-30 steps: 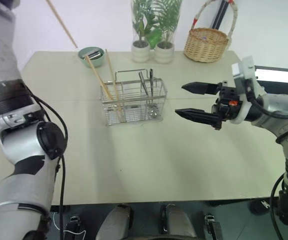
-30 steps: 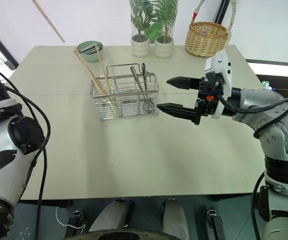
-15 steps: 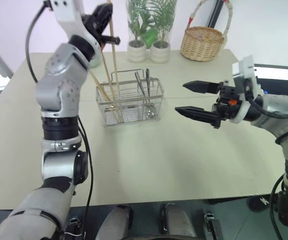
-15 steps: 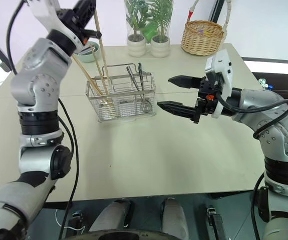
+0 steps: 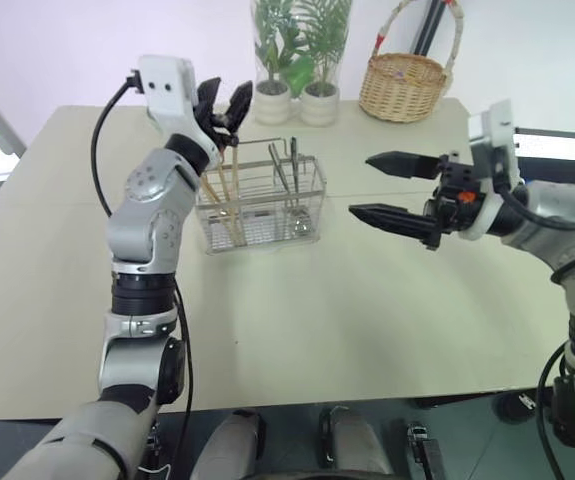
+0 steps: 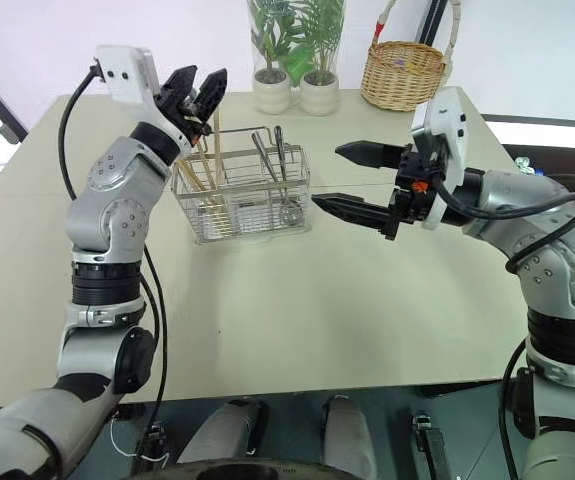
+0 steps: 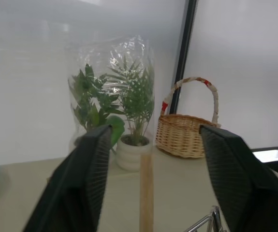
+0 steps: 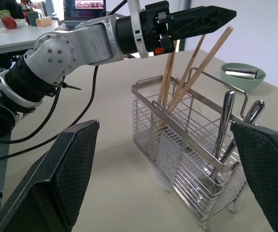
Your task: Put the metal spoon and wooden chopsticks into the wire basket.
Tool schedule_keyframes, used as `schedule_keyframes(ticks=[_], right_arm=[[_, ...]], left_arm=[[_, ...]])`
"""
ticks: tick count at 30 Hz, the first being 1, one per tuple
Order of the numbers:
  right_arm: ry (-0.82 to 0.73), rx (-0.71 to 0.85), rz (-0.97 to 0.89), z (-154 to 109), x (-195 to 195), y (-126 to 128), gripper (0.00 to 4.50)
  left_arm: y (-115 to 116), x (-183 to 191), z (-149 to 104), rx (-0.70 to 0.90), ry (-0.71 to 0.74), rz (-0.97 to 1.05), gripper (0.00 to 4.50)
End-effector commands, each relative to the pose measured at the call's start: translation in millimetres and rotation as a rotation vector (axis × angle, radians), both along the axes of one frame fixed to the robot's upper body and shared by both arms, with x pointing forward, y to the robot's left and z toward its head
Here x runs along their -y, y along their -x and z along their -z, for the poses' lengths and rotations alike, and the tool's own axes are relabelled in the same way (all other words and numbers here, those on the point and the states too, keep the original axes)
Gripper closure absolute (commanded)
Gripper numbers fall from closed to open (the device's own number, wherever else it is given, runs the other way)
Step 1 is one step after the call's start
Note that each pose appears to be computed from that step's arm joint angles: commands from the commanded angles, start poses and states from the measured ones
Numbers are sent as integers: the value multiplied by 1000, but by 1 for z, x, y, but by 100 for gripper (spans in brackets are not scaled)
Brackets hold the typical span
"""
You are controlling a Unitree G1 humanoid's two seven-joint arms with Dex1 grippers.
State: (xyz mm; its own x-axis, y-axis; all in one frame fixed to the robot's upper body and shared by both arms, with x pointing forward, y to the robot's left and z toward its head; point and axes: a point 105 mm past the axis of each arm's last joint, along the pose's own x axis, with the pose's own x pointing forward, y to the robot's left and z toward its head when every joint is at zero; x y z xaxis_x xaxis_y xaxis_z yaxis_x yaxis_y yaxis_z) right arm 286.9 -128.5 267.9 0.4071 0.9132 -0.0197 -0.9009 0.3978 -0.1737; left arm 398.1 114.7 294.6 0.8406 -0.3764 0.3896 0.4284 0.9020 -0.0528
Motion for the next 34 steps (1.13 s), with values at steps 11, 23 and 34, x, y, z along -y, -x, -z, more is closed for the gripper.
schedule_keyframes(ticks=[11, 23, 34], right_arm=[[6, 46, 0, -11, 5, 0, 0], [131, 24, 75, 0, 35, -2, 0], [153, -1, 97, 12, 41, -7, 0]], left_arm=[[32, -60, -62, 92, -46, 28, 2], [95, -108, -24, -55, -557, 264, 2], [110, -111, -9, -109, -666, 273, 2]])
